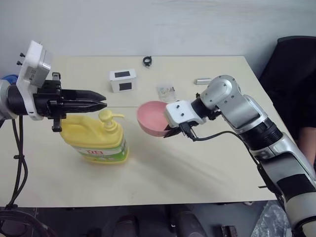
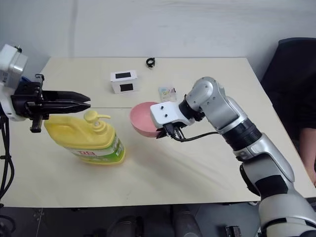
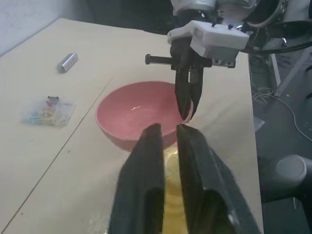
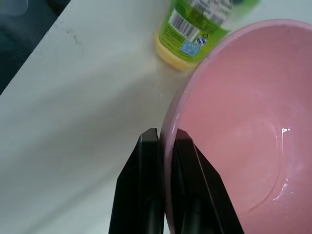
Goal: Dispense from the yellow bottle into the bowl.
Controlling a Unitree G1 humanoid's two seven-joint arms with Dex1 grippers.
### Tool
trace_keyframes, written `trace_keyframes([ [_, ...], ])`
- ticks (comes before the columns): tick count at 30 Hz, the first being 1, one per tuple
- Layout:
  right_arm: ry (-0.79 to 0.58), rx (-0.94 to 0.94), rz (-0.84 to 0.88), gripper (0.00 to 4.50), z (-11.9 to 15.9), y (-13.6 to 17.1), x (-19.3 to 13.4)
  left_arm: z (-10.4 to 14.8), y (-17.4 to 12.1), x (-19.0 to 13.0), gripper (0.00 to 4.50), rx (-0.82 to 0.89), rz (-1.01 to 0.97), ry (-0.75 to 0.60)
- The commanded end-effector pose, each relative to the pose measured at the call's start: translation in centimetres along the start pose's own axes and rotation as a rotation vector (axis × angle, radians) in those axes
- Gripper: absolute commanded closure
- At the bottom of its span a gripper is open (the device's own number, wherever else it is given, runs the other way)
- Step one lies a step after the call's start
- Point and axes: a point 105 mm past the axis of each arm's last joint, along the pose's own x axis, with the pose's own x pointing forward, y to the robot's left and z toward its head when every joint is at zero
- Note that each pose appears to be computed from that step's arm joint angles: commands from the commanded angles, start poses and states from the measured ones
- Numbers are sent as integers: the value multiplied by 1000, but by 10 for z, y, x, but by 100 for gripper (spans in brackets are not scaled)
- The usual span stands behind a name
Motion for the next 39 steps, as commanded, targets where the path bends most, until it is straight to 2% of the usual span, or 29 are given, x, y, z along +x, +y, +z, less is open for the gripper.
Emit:
trace_keyframes([
  [1, -6, -107, 25, 450, 20, -6, -6, 10, -4, -5, 446, 82, 33, -4],
  [14, -15, -205, 56, 450, 47, -21, -5, -3, -2, 2, 446, 131, 59, 63],
  [23, -33, -234, 65, 450, 65, -25, -7, 3, -2, 8, 446, 135, 56, 20],
  [39, -22, -251, 71, 450, 68, -23, -12, 3, -6, 9, 446, 163, 30, 59],
])
